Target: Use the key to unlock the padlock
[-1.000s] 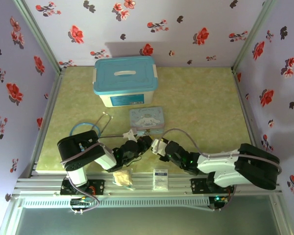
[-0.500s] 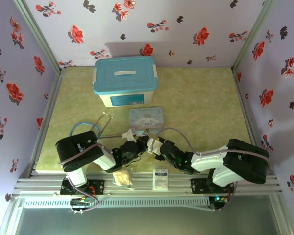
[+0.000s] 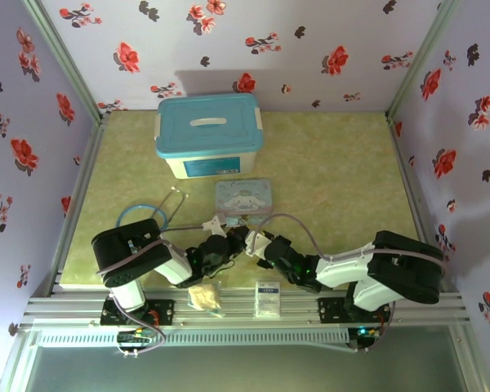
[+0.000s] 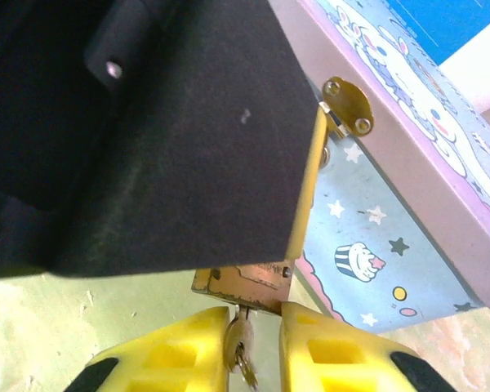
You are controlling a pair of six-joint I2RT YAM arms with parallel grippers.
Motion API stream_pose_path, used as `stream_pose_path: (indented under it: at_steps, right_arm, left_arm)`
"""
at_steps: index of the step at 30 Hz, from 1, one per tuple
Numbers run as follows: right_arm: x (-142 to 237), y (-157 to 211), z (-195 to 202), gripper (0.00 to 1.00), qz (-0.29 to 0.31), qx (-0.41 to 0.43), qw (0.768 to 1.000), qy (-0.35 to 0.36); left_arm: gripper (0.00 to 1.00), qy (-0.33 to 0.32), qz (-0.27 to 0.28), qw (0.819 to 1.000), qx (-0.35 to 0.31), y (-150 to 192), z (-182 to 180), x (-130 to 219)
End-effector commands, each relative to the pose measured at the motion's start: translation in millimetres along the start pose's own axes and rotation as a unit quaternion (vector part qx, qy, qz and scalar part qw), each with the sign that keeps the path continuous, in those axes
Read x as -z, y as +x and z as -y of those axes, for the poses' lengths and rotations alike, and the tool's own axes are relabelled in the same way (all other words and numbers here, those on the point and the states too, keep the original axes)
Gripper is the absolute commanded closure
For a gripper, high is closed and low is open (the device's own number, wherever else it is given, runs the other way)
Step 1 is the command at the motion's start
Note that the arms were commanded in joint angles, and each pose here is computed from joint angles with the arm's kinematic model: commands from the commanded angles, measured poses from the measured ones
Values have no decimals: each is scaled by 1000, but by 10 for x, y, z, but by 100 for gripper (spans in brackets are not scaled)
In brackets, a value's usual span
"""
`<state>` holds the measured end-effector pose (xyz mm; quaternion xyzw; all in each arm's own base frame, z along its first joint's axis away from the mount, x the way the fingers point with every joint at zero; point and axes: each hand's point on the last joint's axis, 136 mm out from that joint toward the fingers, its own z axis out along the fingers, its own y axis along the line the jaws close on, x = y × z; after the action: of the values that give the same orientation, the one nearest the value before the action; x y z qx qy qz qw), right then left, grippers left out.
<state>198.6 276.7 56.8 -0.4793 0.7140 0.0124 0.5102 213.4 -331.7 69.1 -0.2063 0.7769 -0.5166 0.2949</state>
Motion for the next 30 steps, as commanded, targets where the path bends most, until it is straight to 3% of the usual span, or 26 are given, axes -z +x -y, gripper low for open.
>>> stream_pose_path:
  at_steps: [1, 7, 17, 30]
  right_arm:
    - [-11, 9, 3, 84, 8, -34, 999, 5]
    - [-12, -188, -131, 96, 45, -96, 994, -41]
    - [48, -278, -124, 99, 89, -239, 960, -114]
    - [-17, -209, -211, 98, 50, -212, 969, -114]
  left_arm:
    - [100, 54, 8, 998, 11, -35, 311, 47]
    - [100, 52, 7, 999, 13, -32, 290, 52]
    - [100, 43, 5, 999, 10, -22, 213, 58]
    - [84, 8, -4, 1000, -12, 41, -23, 19]
